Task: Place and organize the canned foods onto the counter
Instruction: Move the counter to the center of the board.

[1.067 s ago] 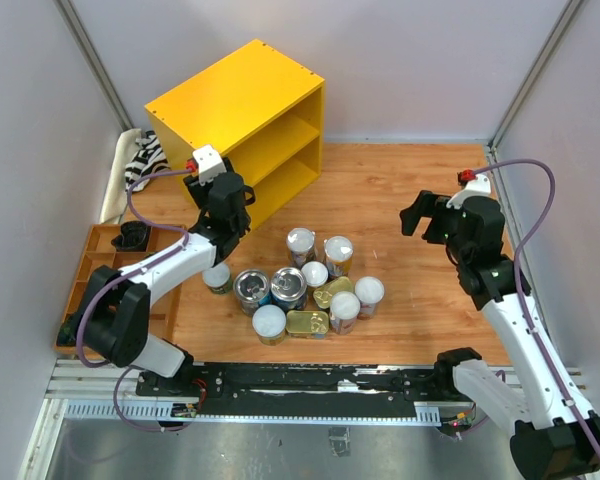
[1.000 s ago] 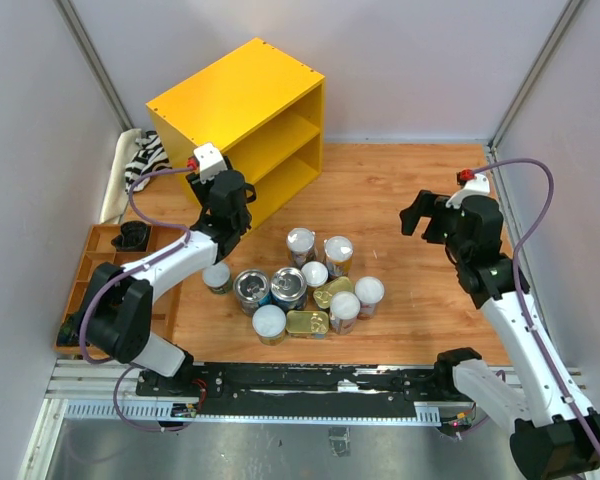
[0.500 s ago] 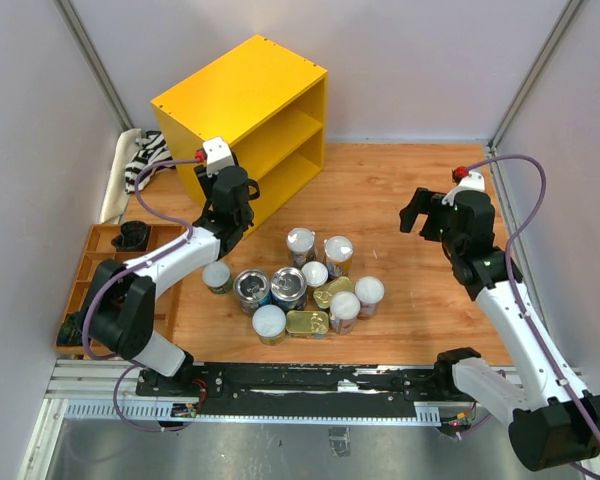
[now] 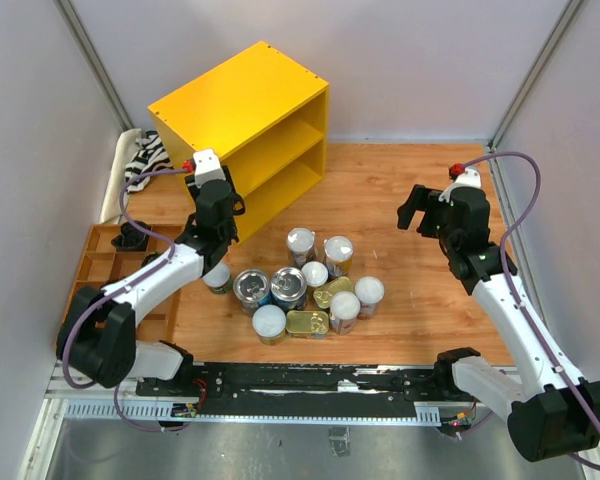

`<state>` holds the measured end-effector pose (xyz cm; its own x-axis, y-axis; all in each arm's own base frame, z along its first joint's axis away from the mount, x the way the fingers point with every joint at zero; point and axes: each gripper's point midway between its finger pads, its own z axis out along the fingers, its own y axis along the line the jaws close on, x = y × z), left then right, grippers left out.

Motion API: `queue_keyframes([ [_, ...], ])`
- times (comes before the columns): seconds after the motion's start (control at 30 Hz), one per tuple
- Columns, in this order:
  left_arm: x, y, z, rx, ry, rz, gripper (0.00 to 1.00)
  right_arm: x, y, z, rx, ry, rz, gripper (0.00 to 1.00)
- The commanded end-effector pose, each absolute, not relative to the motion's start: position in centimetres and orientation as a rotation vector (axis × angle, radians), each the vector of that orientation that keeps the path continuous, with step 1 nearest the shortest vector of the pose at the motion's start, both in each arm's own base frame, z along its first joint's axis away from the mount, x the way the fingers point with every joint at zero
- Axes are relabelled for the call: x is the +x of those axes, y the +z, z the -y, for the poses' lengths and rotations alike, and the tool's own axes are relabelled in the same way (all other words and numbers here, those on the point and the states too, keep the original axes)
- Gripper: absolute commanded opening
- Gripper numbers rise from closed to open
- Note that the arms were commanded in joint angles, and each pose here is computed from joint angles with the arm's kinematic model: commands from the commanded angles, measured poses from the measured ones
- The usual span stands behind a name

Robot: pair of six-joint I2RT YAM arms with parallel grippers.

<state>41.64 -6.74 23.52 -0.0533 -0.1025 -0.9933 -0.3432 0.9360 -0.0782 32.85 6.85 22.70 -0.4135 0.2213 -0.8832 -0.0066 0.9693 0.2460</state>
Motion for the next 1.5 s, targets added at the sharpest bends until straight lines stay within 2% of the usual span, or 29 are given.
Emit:
queue_keyframes([
  [0.0,39.5,26.6,9.1,-0.309,-0.041,-1.554,0.01,33.5,24.0,-7.4,0.164,0.283,-1.94,0.98],
  [0.23,36.5,28.5,10.8,-0.178,-0.21,-1.508,0.01,33.5,23.3,-8.3,0.177,0.346,-1.942,0.98],
  [0.43,36.5,28.2,14.8,0.015,-0.354,-1.542,0.0,34.0,24.4,-11.4,0.068,0.484,-1.878,1.0],
  [0.63,35.9,28.5,18.3,0.154,-0.513,-1.502,0.01,35.8,26.5,-14.1,-0.011,0.473,-1.808,0.95],
  [0.93,34.7,28.2,20.6,0.277,-0.623,-1.505,0.0,41.3,30.3,-15.6,-0.08,0.429,-1.609,0.85],
  [1.1,34.4,28.0,20.6,0.29,-0.625,-1.515,0.0,44.7,30.3,-17.7,-0.137,0.448,-1.604,0.73],
  [1.3,34.2,27.5,20.3,0.296,-0.607,-1.526,0.01,46.1,29.9,-17.7,-0.11,0.424,-1.601,0.53],
  [1.47,35.3,26.8,20.9,0.284,-0.617,-1.544,0.0,45.6,29.0,-16.3,-0.035,0.389,-1.605,0.1],
])
